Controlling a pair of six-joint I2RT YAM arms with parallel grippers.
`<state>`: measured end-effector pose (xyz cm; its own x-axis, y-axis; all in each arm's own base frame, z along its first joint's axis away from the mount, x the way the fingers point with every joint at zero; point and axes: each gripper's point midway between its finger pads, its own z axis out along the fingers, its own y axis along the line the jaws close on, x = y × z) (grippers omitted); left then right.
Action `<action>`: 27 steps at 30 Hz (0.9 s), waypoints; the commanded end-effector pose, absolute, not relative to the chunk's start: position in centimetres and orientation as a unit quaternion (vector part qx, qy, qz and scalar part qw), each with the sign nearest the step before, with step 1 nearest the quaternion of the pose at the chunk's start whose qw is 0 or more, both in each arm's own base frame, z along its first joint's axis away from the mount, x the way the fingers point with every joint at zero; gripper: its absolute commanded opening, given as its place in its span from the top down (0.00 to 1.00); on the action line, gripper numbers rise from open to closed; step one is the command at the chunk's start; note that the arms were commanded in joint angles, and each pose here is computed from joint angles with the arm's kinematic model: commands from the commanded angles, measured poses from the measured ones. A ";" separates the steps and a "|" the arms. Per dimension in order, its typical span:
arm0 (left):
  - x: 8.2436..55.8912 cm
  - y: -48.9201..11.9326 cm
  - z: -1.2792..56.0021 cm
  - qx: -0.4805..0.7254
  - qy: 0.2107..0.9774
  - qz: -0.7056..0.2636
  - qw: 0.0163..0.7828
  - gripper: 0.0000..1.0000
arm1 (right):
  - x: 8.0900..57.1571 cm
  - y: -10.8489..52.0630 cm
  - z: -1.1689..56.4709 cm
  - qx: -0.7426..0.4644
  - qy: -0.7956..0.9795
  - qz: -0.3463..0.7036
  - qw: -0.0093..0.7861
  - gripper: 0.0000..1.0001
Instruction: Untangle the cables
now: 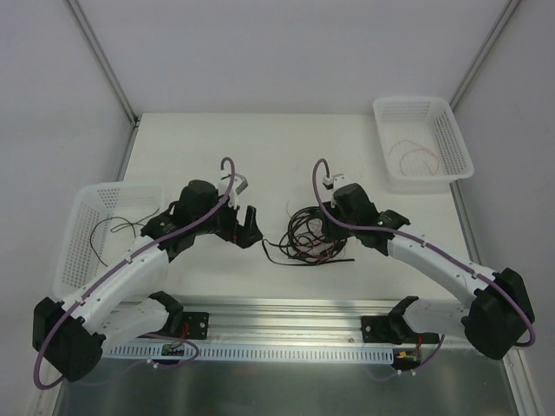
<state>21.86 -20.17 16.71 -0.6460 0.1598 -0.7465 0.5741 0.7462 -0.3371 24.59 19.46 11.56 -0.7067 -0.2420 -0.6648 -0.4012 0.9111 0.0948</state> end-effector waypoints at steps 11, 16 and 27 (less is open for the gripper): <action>22.9 -31.8 16.3 0.340 0.825 -0.306 0.332 0.01 | 21.4 16.4 18.0 -0.102 0.871 0.185 0.444 0.26; 21.8 -35.2 14.6 0.411 0.801 -0.320 0.296 0.10 | 19.6 15.2 18.0 -0.090 0.862 0.204 0.456 0.23; 23.1 -36.0 18.4 0.340 0.820 -0.311 0.339 1.00 | 18.4 13.1 17.4 -0.055 0.852 0.204 0.480 0.22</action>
<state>21.31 -35.24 11.15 -0.5785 0.4973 -0.6465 0.7884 0.5440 -0.2871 18.28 13.85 18.11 -0.5282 0.0612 -0.8469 -0.3478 0.8943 0.2816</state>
